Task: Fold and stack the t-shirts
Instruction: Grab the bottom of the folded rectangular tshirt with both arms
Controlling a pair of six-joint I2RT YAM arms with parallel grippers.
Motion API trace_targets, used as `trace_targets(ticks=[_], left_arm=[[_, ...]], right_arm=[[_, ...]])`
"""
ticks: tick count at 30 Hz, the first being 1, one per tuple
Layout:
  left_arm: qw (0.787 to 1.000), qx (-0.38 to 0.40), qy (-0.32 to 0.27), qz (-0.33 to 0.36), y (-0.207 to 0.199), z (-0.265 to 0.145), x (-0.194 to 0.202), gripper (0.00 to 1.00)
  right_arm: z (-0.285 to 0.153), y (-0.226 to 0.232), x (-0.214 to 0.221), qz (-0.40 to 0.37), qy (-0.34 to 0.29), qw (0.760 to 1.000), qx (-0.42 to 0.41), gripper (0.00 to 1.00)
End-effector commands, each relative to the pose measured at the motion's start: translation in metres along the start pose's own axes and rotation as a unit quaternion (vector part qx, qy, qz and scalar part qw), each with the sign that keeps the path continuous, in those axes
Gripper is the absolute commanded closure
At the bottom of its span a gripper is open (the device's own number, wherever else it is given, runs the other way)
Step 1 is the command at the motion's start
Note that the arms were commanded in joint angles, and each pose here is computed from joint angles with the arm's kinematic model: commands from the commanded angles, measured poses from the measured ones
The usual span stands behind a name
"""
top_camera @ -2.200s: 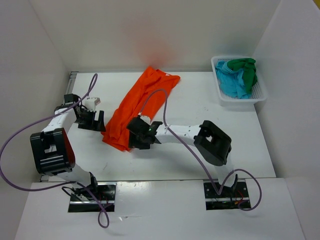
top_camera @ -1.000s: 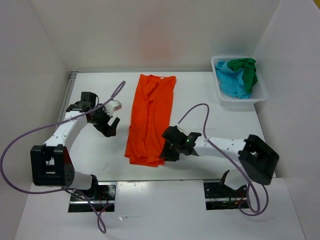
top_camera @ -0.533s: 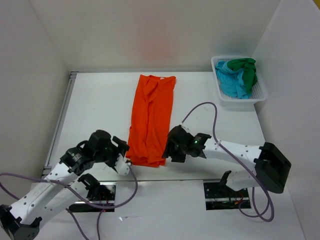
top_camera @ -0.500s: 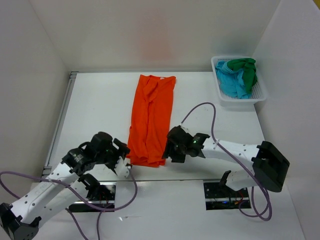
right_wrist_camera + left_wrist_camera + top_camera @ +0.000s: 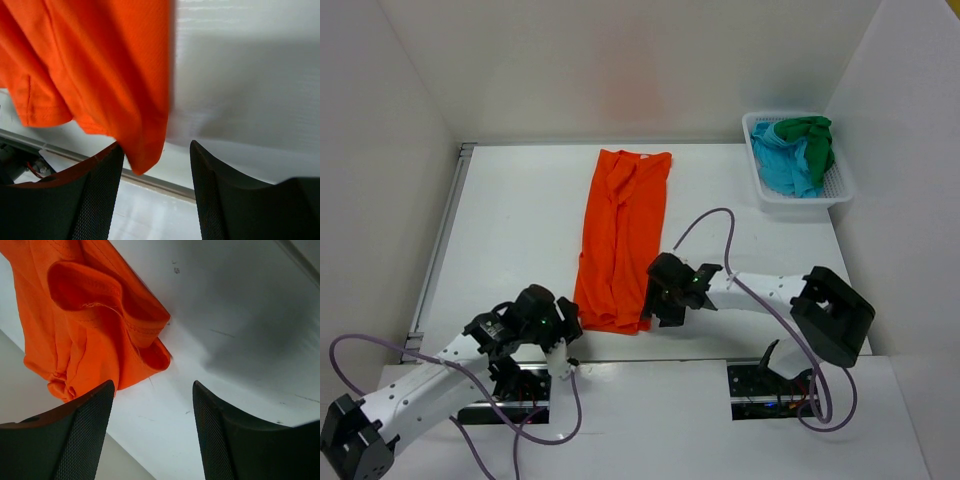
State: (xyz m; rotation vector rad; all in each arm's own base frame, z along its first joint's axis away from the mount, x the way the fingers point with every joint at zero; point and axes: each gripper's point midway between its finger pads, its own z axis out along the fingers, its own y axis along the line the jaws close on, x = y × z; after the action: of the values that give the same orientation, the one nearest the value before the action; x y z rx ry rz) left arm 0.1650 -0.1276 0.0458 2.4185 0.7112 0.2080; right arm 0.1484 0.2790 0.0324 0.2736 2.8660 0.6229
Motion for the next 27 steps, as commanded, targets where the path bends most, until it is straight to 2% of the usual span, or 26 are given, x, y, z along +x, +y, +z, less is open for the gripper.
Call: trace_targets(ticks=[1,3,7,8,10,11,14,20,25,27], left_arm=[[0.999,-0.027,0.008,0.033,0.019,0.008,0.006,0.29],[1.0,-0.001,0.006,0.023,0.011,0.017,0.008,0.3],[1.0,0.025,0.01,0.003,0.019,0.025,0.019,0.3],[0.998,0.056,-0.003,-0.01,0.011,0.033,0.019,0.3],[0.997,0.067,0.023,-0.024,0.016,0.037,0.037,0.33],[0.993,0.101,0.045,-0.034,0.004,0.042,0.051,0.34],[0.991,0.105,0.044,-0.066,0.018,0.042,0.071,0.34],[0.987,0.153,0.005,-0.042,0.002,0.045,0.053,0.39],[0.989,0.146,-0.028,-0.023,0.0,0.042,0.03,0.4],[0.988,0.148,-0.024,-0.023,0.001,0.045,0.033,0.42]], right_arm=[[0.003,0.022,-0.012,-0.009,-0.002,0.999,-0.036,0.39],[0.004,0.023,-0.02,-0.005,-0.003,0.999,-0.039,0.39],[0.007,0.023,-0.024,-0.006,0.003,0.999,-0.039,0.39],[0.008,0.021,-0.027,-0.007,0.003,0.999,-0.034,0.39],[0.008,0.022,-0.026,-0.007,0.007,0.999,-0.036,0.39],[0.009,0.024,-0.027,-0.007,0.007,0.999,-0.036,0.39],[0.008,0.02,-0.027,-0.012,0.012,0.999,-0.033,0.39],[0.006,0.019,-0.033,-0.014,0.011,0.999,-0.034,0.39],[0.008,0.021,-0.038,-0.022,0.017,0.999,-0.038,0.39],[0.017,0.015,-0.033,-0.025,0.033,0.999,-0.024,0.39]])
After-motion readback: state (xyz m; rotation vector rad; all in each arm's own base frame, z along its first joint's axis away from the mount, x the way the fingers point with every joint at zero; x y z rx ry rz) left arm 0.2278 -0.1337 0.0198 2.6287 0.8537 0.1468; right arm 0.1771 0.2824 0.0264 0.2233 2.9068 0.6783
